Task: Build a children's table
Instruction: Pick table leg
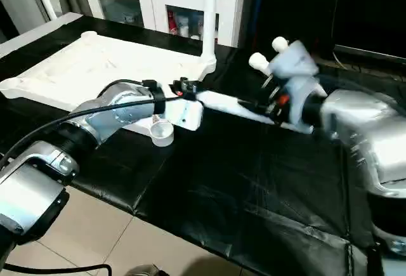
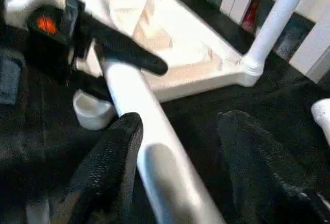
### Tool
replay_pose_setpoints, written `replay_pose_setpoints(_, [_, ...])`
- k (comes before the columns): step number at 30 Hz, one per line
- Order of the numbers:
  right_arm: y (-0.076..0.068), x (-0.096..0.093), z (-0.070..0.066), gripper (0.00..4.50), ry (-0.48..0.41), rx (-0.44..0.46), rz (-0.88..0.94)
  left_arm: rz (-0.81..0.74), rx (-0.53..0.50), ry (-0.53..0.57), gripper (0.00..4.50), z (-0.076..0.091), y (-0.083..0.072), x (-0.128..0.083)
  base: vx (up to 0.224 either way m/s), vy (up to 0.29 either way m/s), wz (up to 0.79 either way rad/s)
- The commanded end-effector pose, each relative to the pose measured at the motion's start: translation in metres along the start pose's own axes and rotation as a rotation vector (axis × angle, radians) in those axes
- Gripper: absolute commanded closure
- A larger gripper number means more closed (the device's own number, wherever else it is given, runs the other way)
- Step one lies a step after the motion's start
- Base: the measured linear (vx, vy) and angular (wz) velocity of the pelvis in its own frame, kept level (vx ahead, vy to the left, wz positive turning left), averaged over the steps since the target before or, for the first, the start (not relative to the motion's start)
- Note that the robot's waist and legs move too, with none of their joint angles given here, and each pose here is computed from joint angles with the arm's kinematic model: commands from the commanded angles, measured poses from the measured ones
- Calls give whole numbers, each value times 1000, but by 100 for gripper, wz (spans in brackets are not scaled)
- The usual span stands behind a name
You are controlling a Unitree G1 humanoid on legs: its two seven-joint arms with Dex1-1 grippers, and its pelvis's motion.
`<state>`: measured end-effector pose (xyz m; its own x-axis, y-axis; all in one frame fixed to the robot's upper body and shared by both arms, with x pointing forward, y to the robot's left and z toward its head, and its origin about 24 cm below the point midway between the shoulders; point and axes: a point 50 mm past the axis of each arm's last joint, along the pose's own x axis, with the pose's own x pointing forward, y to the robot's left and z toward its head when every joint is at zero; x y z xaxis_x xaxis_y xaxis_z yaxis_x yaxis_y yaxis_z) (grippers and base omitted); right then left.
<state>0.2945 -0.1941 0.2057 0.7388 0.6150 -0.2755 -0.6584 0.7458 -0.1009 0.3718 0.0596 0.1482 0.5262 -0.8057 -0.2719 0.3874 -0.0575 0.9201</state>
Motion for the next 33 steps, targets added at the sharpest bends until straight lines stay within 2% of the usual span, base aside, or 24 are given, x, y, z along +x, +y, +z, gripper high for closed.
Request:
replay_pose_setpoints(1, [-11,-7,20,155,-132,52,-57,38,-38,41,273,-9,6,-6,0,0,0])
replay_pose_setpoints(4, [-18,-12,36,130,-272,118,-82,52,-49,61,273,-14,7,-10,0,0,0])
replay_pose_setpoints(5, [-23,-16,46,118,-368,165,-109,61,-58,74,273,-17,8,-13,0,0,0])
replay_pose_setpoints(6, [-26,-18,50,118,-407,182,-125,64,-62,80,273,-18,8,-14,0,0,0])
replay_pose_setpoints(8, [-31,-24,59,104,-497,187,-165,76,-78,97,273,-22,10,-18,0,0,0])
replay_pose_setpoints(9, [-35,-28,64,84,-553,185,-206,91,-100,106,273,-25,12,-21,0,0,0])
replay_pose_setpoints(10, [-38,-33,69,84,-613,188,-246,114,-136,113,273,-28,15,-24,0,0,0])
replay_pose_setpoints(11, [-38,-34,70,78,-627,189,-253,122,-149,114,273,-29,16,-25,0,0,0])
replay_pose_setpoints(12, [-39,-37,73,73,-663,191,-272,142,-185,116,273,-30,18,-27,0,0,0])
replay_pose_setpoints(13, [-38,-41,76,64,-694,155,-305,220,-319,108,273,-35,26,-34,0,0,0])
replay_pose_setpoints(14, [-38,-41,76,64,-694,155,-305,220,-319,108,273,-35,26,-34,0,0,0])
replay_pose_setpoints(15, [-37,-41,74,41,-701,137,-333,278,-422,90,274,-36,32,-38,0,0,0])
replay_pose_setpoints(16, [-36,-42,73,36,-705,126,-353,314,-489,74,275,-37,36,-40,0,0,0])
replay_pose_setpoints(20, [-28,-33,53,14,-675,139,-386,489,-771,-33,275,-34,49,-52,0,0,0])
replay_pose_setpoints(21, [-28,-33,53,5,-675,139,-386,489,-771,-33,275,-34,49,-52,0,0,0])
replay_pose_setpoints(22, [-21,-23,34,0,-623,188,-426,572,-959,-126,275,-26,48,-58,0,0,0])
replay_pose_setpoints(23, [-15,-18,23,0,-594,188,-446,610,-1039,-157,275,-23,44,-63,0,0,0])
replay_pose_setpoints(24, [-12,-15,16,0,-578,183,-457,630,-1082,-171,275,-21,41,-67,0,0,0])
replay_pose_setpoints(25, [-11,-14,15,0,-575,186,-459,633,-1085,-169,275,-21,40,-67,0,0,0])
replay_pose_setpoints(26, [-2,-7,-5,0,-515,258,-500,682,-1151,-133,275,-20,27,-75,0,0,0])
replay_pose_setpoints(28, [7,0,-24,0,-452,311,-546,712,-1175,-53,275,-23,12,-82,0,0,0])
replay_pose_setpoints(29, [8,1,-27,0,-444,313,-552,715,-1173,-39,275,-24,10,-83,0,0,0])
replay_pose_setpoints(31, [15,6,-47,0,-381,368,-612,715,-1190,38,275,-26,-7,-85,0,0,0])
replay_pose_setpoints(33, [19,9,-56,0,-353,401,-642,705,-1221,63,275,-22,-13,-86,0,0,0])
